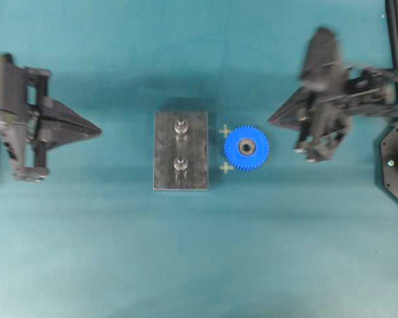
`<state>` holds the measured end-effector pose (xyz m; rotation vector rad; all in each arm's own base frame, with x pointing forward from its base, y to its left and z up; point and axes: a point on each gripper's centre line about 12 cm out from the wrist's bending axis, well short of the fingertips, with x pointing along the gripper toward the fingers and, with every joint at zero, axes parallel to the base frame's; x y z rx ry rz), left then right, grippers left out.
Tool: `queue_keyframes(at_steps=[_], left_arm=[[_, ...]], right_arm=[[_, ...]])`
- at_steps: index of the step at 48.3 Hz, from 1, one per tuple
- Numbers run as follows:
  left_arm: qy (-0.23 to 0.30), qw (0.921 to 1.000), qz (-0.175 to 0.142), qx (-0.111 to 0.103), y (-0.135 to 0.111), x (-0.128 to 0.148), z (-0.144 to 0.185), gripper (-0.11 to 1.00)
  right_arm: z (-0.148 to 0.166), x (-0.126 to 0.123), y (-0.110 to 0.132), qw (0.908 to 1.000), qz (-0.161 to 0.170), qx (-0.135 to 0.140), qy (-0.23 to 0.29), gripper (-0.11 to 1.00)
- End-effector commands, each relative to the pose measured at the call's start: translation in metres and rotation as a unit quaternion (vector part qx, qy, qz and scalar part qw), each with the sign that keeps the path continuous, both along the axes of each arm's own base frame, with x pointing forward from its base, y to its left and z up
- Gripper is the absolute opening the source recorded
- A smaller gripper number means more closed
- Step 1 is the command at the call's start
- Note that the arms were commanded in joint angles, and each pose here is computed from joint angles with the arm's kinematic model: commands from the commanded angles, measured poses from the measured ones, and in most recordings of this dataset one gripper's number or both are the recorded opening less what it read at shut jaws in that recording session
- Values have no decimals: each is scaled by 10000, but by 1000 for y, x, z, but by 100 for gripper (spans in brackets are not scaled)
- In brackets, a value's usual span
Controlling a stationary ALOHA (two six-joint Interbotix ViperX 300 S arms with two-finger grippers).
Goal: Fit the large gear onto the shaft.
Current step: 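Move the right gripper over the blue gear beside the metal plate, then lower the right gripper and pinch the blue gear's hub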
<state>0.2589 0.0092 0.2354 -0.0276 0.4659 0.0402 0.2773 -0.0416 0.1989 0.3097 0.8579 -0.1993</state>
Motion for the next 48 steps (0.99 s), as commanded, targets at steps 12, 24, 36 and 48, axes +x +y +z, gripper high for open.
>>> queue_keyframes(at_steps=[12, 24, 36, 48], left_arm=[[251, 9995, -70, 154, 2, 21, -9, 0], [252, 9987, -197, 390, 2, 25, -8, 0], [283, 9986, -198, 389, 2, 24, -10, 0], [291, 9986, -199, 388, 2, 24, -12, 0]], right_arm=[[-35, 33, -9, 9970, 70, 35, 767, 1], [-55, 45, -11, 9909, 326, -18, 1302, 6], [-62, 55, -13, 9890, 409, -57, 1422, 72], [-73, 55, -14, 9858, 445, -49, 1620, 81]])
